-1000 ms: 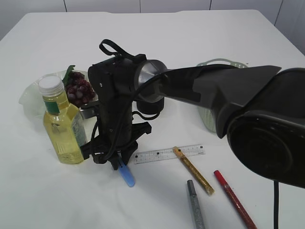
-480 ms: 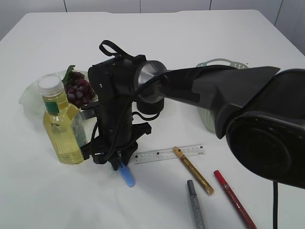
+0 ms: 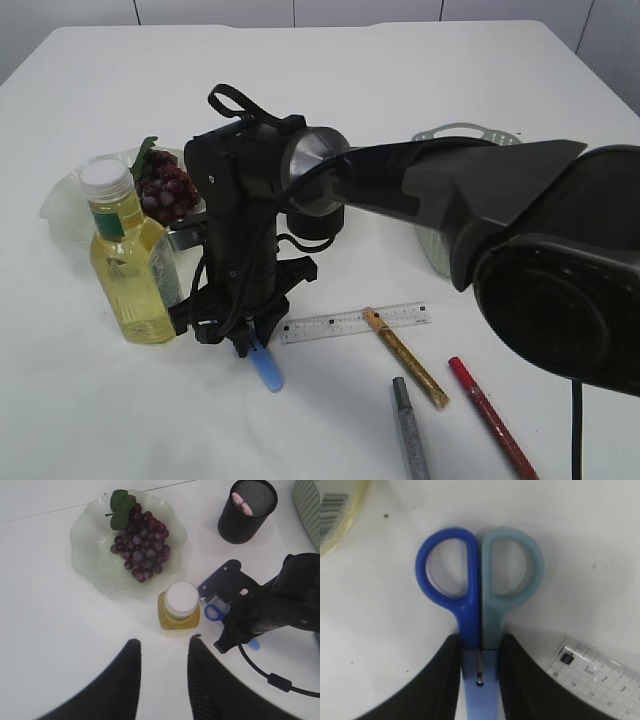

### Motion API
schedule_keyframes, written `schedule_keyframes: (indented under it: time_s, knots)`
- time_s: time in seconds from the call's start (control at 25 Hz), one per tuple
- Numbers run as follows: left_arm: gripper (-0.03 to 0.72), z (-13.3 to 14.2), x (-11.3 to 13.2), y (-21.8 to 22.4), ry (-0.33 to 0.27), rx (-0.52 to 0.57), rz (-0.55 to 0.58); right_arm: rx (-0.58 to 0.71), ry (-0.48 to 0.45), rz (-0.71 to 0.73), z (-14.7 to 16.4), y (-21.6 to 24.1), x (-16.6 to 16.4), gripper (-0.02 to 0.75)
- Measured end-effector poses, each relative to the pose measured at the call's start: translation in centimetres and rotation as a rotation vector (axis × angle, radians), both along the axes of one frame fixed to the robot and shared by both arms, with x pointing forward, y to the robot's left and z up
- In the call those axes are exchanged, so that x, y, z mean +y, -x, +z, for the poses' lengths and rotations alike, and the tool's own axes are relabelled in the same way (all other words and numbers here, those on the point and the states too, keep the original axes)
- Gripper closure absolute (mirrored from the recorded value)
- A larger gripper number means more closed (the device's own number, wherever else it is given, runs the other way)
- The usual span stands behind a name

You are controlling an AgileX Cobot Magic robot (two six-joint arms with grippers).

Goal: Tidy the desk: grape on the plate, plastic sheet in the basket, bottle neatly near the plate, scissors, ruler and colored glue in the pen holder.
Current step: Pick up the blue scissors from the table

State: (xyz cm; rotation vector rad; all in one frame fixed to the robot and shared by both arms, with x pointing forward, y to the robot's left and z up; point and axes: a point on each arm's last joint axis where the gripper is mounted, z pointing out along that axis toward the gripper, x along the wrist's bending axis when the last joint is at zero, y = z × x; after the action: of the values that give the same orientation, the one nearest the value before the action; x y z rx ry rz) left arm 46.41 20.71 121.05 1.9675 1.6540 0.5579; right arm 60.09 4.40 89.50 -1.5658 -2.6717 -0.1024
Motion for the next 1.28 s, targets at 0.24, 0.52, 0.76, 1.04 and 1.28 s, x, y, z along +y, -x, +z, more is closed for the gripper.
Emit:
schedule_keyframes:
  time_s: [0.24,0.52,0.76,1.04,1.28]
  knots:
    - [0.453,0.0,0.0,0.0,0.0,0.0,0.0,0.0,0.0,0.0,0.0,0.0,0.0,0.575]
    - [0.453,0.0,0.0,0.0,0.0,0.0,0.0,0.0,0.0,0.0,0.02,0.0,0.0,0.582]
    - [0.453,0.0,0.0,0.0,0.0,0.0,0.0,0.0,0.0,0.0,0.02,0.0,0.0,0.582]
    - [0.453,0.0,0.0,0.0,0.0,0.0,0.0,0.003,-0.002,-0.009,0.02,0.02,0.02,0.582]
    - [0.453,-0.01,-0.04,0.02,0.005,0.002,-0.002,-0.02,0.009,-0.017,0.55,-0.11,-0.16,0.582]
